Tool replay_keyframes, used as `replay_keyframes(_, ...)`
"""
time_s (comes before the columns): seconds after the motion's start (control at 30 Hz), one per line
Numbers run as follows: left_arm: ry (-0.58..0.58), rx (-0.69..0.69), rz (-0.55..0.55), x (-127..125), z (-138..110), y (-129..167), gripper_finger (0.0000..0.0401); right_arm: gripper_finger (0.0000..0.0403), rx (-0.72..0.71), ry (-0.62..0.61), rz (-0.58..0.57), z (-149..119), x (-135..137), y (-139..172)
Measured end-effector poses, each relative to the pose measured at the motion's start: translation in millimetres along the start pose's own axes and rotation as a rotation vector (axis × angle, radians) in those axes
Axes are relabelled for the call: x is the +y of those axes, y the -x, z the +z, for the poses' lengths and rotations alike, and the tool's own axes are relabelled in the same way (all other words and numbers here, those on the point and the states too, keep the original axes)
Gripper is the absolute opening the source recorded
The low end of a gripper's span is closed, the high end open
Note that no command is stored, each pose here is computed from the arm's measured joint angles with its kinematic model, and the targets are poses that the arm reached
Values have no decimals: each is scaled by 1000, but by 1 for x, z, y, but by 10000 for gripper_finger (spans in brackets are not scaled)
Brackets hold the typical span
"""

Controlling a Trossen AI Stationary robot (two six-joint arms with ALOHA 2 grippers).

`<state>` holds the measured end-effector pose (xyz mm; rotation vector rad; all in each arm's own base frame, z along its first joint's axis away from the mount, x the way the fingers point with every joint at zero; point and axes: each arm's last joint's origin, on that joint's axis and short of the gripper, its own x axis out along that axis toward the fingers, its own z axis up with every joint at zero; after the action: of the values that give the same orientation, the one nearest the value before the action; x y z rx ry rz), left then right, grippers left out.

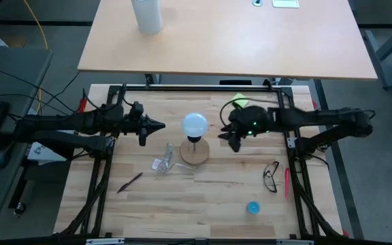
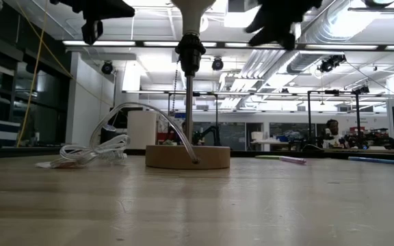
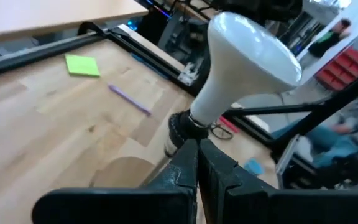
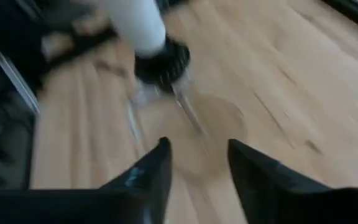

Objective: Screw lightbulb
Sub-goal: Remove the lightbulb from the lamp

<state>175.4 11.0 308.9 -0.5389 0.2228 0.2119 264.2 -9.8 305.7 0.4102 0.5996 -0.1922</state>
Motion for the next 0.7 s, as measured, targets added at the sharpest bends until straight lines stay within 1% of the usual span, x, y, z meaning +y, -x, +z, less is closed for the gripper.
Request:
replay_keyframes(0.1, 45, -27, 5, 1, -6, -1, 0, 200, -226, -75, 97, -9, -1, -23)
replay_keyframes(0.13, 54, -33, 16, 1, -7, -1, 0, 211, -309, -68, 123, -11, 0, -29)
replay_keyframes(0.2, 63, -52, 50, 2, -7, -2, 0, 227, -433, -7, 106, -17, 1, -38)
replay_keyframes(0.27, 63, -62, 75, 3, -7, -3, 0, 235, -524, 63, 69, -20, 3, -47)
replay_keyframes(0.3, 62, -64, 86, 3, -8, -4, 0, 237, -535, 93, 62, -20, 3, -51)
replay_keyframes(0.47, 79, -70, 108, 4, -8, -7, 0, 238, -500, 189, 40, -18, 9, -68)
replay_keyframes(0.6, 92, -61, 118, 5, -9, -9, 0, 238, -520, 259, 49, -9, 15, -70)
replay_keyframes(0.7, 91, -57, 131, 6, -10, -11, 0, 238, -509, 284, 53, -7, 16, -70)
